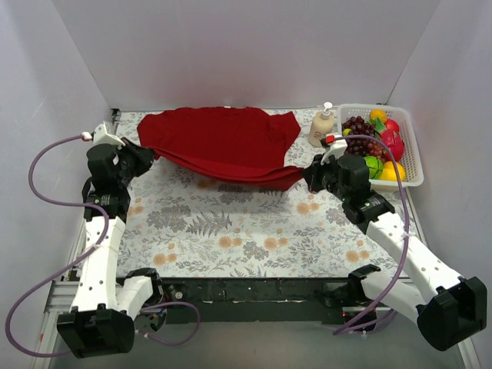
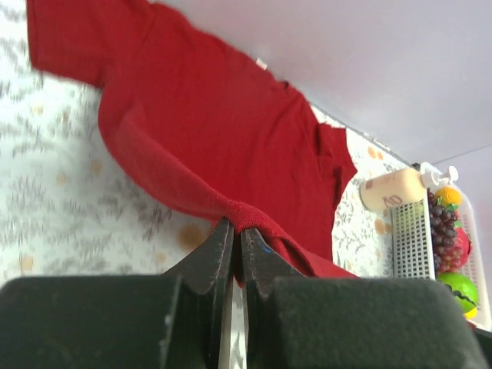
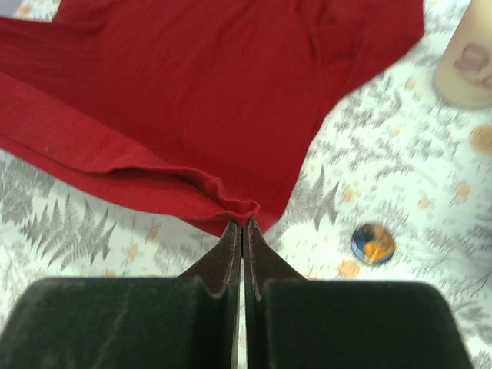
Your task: Pin the brooch onto the clothing
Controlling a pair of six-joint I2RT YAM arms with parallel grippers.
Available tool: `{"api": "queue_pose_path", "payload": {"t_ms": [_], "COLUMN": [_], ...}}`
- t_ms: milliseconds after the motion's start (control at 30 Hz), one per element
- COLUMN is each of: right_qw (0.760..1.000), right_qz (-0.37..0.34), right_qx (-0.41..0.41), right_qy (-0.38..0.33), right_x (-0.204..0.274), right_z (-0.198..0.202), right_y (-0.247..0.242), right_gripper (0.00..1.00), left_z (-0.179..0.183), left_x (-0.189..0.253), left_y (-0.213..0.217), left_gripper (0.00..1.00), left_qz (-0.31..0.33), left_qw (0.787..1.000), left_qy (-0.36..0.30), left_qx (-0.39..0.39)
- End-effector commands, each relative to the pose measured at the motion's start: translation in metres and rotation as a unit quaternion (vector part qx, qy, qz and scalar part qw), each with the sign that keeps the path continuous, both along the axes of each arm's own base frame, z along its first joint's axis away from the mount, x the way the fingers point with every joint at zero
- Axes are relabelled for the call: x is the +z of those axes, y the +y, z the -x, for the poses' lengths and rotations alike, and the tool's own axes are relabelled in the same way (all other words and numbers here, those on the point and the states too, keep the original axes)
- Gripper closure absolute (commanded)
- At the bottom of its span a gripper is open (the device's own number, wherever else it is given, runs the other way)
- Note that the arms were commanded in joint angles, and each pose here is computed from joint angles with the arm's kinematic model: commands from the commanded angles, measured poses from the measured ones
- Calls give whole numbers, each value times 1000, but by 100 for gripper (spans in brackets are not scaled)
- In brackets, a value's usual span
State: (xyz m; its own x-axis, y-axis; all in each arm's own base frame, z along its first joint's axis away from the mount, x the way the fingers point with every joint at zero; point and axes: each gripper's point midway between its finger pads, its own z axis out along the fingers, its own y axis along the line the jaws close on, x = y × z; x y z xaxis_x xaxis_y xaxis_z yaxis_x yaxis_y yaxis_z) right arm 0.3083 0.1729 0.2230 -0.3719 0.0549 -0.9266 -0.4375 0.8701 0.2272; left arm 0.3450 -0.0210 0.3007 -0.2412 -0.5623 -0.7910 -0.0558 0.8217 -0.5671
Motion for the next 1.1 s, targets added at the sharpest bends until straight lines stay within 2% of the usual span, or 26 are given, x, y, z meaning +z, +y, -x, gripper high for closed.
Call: {"api": "queue_pose_path", "payload": {"t_ms": [0,33,267,433,567,800,1067], "right_qw": [997,995,982,972,972,955,939], "right_qz": [8,12,17,26,31,58,62], "right_qx": [22,27,40,47,39,66,68], "right_qy": [76,97,182,228,229,283,332], "right_x": [-35,-44,-82,-96,-94,-125,-142], "right_z": [35,44,89,112,109,137,172], "right_y": [4,5,8,10,14,18,6], "right_gripper": [99,99,99,99,99,99,99], "left_z": [33,41,78,103,121,128,156], "left_x": [-34,-50,-94,-101,-106,-123,-140], "left_y": [-3,-5,-5,1,10,2,5], "left_gripper": [100,100,100,100,100,100,100], "left_qz": [46,55,97,107,107,123,116], "left_qw": [997,994,979,968,955,944,927], "left_qy": [63,90,170,204,236,276,320], "left_qx": [21,25,63,102,141,134,155]}}
